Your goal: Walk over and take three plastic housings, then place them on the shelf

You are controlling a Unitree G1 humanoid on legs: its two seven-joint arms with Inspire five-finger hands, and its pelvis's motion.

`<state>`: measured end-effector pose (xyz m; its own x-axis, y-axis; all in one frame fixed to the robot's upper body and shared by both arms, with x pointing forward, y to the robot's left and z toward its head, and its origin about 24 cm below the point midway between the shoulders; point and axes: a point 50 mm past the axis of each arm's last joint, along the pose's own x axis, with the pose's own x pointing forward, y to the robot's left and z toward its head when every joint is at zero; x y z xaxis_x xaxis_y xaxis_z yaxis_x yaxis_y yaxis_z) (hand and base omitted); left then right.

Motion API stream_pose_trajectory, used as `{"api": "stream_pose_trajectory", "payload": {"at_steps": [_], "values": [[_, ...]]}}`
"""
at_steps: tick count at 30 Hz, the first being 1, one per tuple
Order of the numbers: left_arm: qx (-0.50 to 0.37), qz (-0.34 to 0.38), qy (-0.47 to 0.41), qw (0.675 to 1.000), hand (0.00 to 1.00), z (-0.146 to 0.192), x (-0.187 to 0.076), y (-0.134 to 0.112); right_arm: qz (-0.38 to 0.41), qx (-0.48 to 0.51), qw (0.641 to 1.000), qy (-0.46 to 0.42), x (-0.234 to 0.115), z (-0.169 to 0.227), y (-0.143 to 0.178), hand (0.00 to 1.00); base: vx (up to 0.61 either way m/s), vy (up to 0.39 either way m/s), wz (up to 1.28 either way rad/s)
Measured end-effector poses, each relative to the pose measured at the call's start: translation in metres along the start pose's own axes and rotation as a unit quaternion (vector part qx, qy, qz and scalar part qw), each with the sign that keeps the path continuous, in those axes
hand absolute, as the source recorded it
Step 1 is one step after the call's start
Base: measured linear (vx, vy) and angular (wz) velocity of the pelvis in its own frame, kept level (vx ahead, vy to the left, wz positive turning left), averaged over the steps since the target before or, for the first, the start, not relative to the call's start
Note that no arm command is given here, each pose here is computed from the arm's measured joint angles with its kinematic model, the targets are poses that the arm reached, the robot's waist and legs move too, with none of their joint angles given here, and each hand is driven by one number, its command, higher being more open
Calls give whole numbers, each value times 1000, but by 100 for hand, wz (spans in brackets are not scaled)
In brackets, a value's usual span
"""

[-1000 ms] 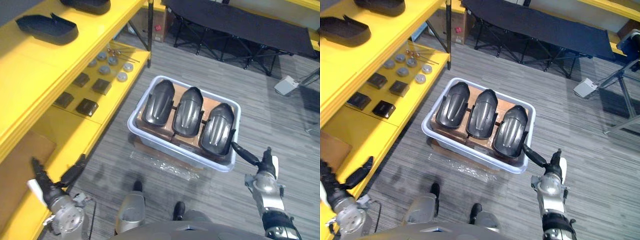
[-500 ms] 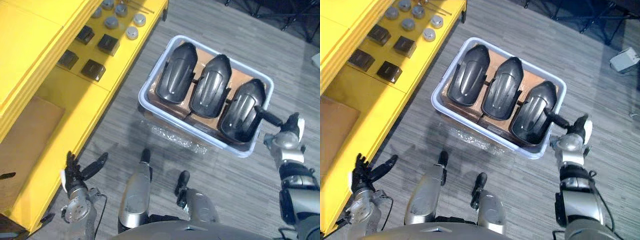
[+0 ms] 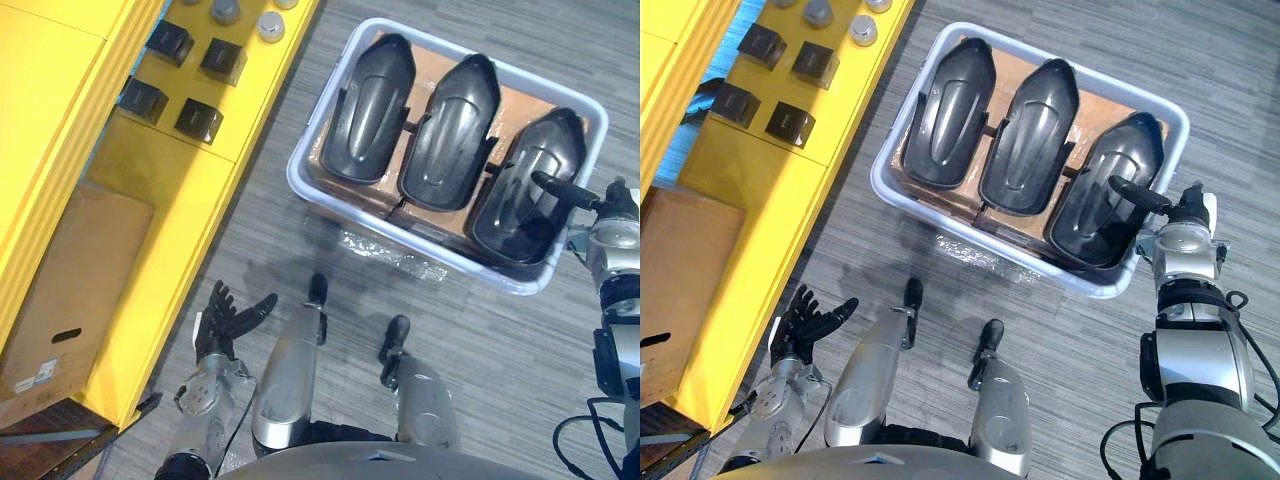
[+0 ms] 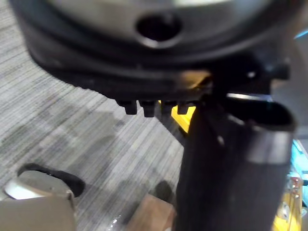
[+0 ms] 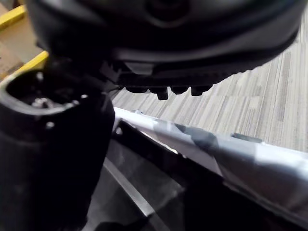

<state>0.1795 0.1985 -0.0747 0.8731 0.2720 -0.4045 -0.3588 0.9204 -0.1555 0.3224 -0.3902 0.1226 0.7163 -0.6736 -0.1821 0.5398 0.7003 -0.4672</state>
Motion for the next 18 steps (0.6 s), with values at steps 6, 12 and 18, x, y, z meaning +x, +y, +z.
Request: {"api": "stream_pose_trajectory", "payload": {"at_steps": [6,12,18], "values": [[-12,2,13,1000,100,-5,-1,-3,13,-33,999,-17,-2,3,5,0,-9,-26,4],[-11,4,14,1000,100,-6,-1,-3,-16,-86,996,-20,-1,2,-10,0,-4,-14,0],[-7,-3,17,1000,100,-7,-1,-7,-61,-161,985,-18,0,-4,-20,0,-4,-4,2]]}}
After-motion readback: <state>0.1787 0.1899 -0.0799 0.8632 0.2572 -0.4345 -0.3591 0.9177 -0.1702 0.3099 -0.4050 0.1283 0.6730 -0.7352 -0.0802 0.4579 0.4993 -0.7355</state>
